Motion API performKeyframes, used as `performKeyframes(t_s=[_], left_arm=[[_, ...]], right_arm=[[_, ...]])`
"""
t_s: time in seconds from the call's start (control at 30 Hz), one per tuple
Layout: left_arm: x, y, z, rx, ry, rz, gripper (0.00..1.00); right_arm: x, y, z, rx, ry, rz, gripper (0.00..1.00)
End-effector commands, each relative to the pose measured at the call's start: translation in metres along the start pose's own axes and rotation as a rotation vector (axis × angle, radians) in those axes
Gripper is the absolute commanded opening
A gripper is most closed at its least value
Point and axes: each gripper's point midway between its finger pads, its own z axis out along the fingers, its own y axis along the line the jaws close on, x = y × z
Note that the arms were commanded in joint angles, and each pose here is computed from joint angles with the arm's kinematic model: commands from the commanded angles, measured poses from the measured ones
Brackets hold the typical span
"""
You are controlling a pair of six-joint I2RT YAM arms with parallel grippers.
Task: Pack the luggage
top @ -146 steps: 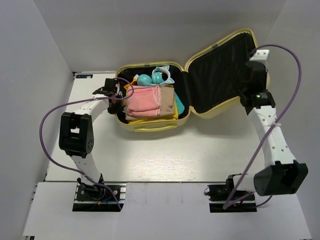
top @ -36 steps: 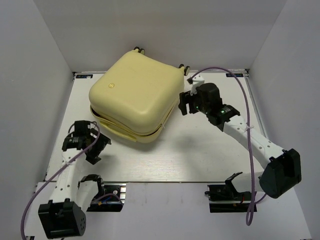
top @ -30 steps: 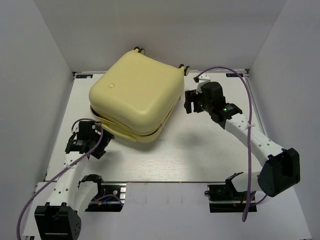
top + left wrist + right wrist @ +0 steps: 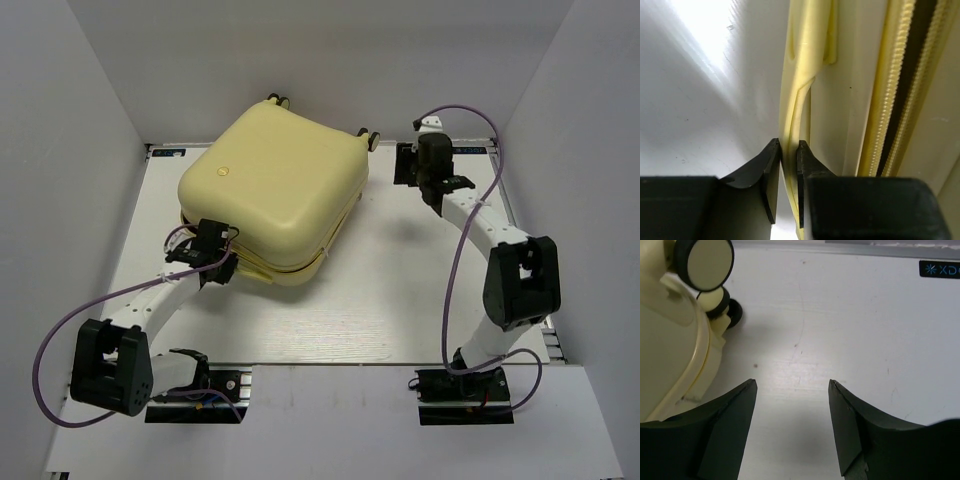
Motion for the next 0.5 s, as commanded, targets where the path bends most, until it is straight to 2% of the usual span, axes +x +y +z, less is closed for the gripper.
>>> performKeyframes(t_s=[0.0,0.1,0.13,0.2,0.23,0.27,0.3,0.47], left_arm=[[-0.017,0.072,0.002,-0.275,-0.115,0.033,0.00],[-0.014,0.080,0.001,-0.279,-0.108,0.052,0.00],[-0.013,0.080,0.002,-0.272,-0.102,0.055,0.00],[-0.010,0.082,0.002,-0.274,-0.084,0.082,0.00],[-0.008,0.084,0.003,-0.280,-0.071,0.085,0.00],[-0.008,0.084,0.003,-0.283,-0.059,0.097,0.00],[-0.005,0.085,0.003,-0.287,-0.038,0.101,0.00],[-0.002,0.089,0.007,-0.285,-0.005,0.107,0.00]], right_arm=[[-0.043,-0.001,0.019,0.010,-0.138,0.055,0.65],[-0.056,0.008,0.037,-0.038,-0.163,0.090,0.65],[-0.042,0.015,0.053,-0.060,-0.127,0.091,0.65],[-0.067,0.041,0.057,-0.192,-0.182,0.111,0.65],[-0.051,0.056,0.071,-0.257,-0.147,0.112,0.65],[-0.077,0.065,0.068,-0.297,-0.192,0.141,0.65],[-0.078,0.076,0.071,-0.350,-0.196,0.139,0.64],[-0.095,0.093,0.105,-0.381,-0.235,0.170,0.64]])
